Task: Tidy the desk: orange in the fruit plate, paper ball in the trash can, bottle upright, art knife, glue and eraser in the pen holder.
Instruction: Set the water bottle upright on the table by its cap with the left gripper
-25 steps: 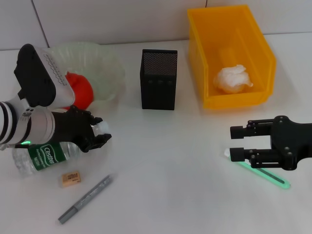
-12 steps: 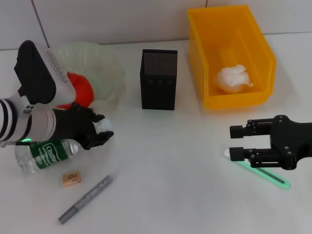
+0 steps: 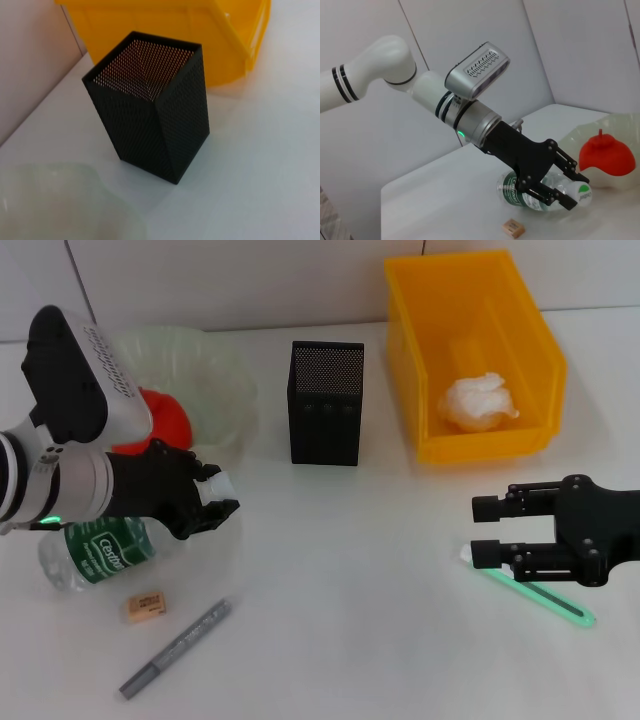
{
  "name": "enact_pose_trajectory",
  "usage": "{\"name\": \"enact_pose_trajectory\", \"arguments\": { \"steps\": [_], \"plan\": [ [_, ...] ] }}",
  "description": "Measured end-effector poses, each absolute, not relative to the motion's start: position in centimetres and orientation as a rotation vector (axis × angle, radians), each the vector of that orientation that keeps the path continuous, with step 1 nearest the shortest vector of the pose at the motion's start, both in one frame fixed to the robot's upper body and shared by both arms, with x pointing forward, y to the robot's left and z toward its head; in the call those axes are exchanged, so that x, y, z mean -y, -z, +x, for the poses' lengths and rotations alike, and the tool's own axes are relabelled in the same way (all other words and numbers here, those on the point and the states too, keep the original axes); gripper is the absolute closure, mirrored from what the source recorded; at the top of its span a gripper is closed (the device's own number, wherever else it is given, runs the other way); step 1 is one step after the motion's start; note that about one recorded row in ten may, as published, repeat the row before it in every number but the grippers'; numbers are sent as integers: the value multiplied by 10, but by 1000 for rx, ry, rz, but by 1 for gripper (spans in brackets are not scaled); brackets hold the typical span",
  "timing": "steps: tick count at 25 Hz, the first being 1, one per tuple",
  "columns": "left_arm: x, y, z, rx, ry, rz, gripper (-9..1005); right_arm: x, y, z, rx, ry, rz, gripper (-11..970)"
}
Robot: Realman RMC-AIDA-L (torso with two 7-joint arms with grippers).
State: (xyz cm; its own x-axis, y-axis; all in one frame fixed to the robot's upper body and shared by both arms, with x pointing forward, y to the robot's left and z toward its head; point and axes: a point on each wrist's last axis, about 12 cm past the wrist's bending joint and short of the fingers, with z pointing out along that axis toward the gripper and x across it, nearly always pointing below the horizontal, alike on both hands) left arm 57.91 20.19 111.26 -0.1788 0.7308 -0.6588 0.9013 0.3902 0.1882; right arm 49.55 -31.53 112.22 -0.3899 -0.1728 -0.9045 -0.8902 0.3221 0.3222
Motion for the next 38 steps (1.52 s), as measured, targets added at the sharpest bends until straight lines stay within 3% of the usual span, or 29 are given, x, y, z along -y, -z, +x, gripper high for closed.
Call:
{"name": "enact_pose_trajectory", "arguments": {
  "steps": [38],
  "plan": [
    [-206,-1149,567,-1889,294,1354,555,314,-1123,499,-1779,-1110,-953,356]
  ]
}}
